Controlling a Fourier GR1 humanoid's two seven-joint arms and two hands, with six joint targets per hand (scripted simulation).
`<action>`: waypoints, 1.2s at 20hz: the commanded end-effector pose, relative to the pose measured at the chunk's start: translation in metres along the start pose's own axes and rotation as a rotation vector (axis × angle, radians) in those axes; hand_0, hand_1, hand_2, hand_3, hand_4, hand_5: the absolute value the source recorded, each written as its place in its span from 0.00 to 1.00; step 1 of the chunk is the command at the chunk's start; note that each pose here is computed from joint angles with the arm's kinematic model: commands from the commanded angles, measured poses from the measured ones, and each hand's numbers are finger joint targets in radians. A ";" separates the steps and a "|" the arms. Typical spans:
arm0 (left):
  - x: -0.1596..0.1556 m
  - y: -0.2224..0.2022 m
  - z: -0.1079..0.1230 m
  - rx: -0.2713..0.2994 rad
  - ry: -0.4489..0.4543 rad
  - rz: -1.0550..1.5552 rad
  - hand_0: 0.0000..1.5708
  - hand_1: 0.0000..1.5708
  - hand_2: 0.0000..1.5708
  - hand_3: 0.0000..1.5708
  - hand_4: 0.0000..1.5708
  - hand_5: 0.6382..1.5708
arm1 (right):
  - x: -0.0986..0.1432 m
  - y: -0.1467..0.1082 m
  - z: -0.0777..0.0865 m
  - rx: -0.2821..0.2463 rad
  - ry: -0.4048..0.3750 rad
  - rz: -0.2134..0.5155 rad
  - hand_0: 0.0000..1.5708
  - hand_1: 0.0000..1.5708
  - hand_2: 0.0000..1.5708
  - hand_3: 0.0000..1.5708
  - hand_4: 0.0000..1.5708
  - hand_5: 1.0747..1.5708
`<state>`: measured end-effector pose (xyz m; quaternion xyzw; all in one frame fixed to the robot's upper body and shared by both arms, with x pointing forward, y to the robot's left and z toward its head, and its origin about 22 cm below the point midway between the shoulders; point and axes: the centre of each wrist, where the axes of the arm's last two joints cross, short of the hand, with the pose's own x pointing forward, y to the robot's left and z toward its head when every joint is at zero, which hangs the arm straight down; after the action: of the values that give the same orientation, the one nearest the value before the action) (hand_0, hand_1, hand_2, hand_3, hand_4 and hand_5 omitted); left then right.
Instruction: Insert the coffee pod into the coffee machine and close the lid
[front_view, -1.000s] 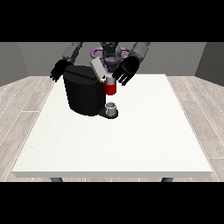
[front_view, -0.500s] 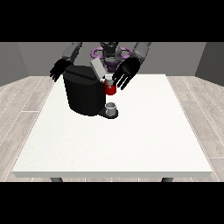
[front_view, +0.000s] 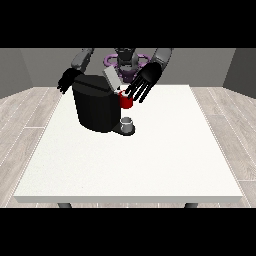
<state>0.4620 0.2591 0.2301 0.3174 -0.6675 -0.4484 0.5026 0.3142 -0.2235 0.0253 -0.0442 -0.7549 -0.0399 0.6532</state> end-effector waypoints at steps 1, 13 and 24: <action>0.015 -0.003 -0.006 -0.047 0.016 0.005 0.00 0.00 0.00 0.00 0.00 1.00 | -0.015 -0.010 0.003 -0.032 0.057 -0.011 0.00 0.00 0.00 0.00 0.22 1.00; -0.009 -0.085 0.011 -0.091 0.018 0.322 0.00 0.00 0.00 0.00 0.00 1.00 | -0.044 -0.029 0.030 -0.130 0.161 -0.010 0.00 0.00 0.00 0.00 0.26 1.00; -0.050 -0.206 0.074 -0.063 0.128 0.890 0.00 0.00 0.00 0.00 0.00 1.00 | -0.062 -0.074 0.070 -0.184 0.254 0.042 0.00 0.00 0.00 0.00 0.31 1.00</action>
<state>0.4220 0.2428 0.0556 0.0516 -0.7060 -0.2359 0.6658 0.2540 -0.2742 -0.0449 -0.0995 -0.6663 -0.1006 0.7321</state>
